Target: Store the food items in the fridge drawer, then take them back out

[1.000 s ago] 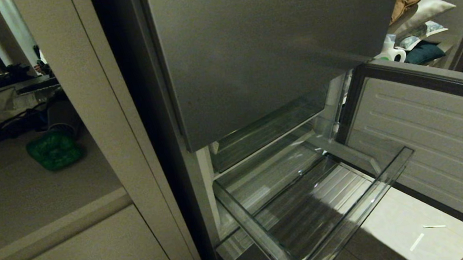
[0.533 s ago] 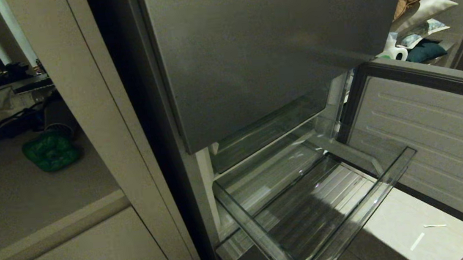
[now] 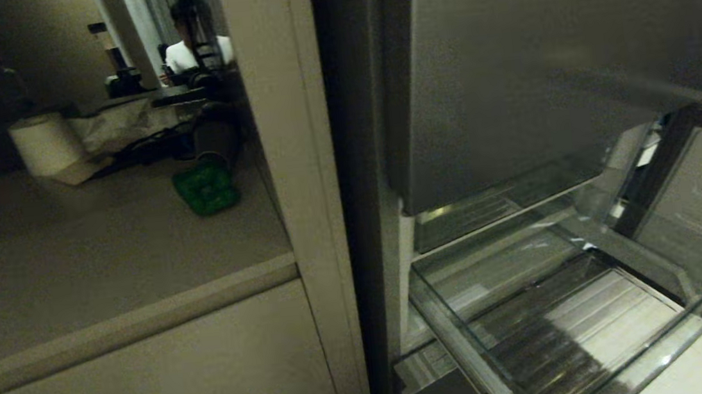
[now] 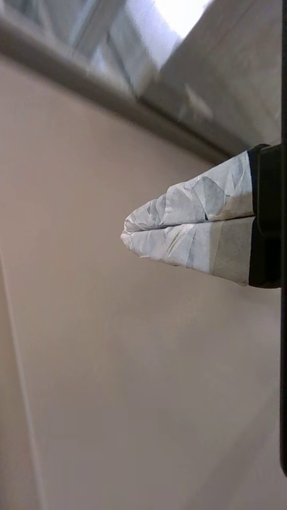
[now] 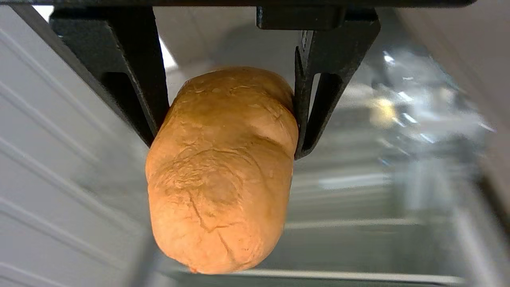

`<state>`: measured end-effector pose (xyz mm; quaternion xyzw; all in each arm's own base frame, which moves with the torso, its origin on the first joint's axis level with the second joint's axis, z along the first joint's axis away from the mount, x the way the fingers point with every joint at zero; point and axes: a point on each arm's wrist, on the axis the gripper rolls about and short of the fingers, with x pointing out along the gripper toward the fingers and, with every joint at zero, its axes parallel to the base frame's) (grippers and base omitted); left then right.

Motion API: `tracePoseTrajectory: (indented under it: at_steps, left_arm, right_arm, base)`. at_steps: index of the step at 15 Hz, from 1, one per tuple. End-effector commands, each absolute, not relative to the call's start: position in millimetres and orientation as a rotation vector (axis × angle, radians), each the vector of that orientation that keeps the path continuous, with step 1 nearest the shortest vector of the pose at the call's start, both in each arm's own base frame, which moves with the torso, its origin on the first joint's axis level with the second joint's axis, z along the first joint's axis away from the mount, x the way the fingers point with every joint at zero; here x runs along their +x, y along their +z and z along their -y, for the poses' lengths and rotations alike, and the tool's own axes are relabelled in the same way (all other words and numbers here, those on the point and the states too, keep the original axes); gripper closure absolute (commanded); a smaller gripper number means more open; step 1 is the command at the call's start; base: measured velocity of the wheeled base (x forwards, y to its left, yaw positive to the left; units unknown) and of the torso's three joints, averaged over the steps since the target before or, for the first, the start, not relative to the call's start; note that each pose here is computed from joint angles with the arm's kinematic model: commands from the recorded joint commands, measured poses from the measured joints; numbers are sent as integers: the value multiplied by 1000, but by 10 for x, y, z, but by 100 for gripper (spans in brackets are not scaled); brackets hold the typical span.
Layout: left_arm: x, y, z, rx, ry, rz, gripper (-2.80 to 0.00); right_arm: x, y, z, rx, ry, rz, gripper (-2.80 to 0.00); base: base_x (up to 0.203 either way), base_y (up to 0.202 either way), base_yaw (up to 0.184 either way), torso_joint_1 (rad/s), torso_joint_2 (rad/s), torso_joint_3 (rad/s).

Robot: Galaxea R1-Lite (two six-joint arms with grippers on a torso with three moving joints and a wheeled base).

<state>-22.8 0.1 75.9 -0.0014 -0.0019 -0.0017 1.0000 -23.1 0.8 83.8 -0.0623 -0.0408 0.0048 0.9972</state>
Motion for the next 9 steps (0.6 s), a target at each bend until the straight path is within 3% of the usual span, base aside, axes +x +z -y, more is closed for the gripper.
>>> tracePoseTrajectory:
  at_steps: [1, 6, 9]
  left_arm:
    - [-227, 760, -1, -3, -3, 3, 0]
    - [-227, 760, -1, -3, -3, 3, 0]
    - [-227, 760, -1, -3, -3, 3, 0]
  right_arm:
    - [-207, 751, -8, -125, 12, 50, 0]
    - [-207, 751, -8, -124, 14, 50, 0]
    - [-206, 746, -9, -135, 18, 48, 0]
  base:
    - [1, -12, 180, 1, 2, -1]
    - [-1, -10, 173, 1, 1, 1]
    - [0, -3, 74, 1, 2, 1]
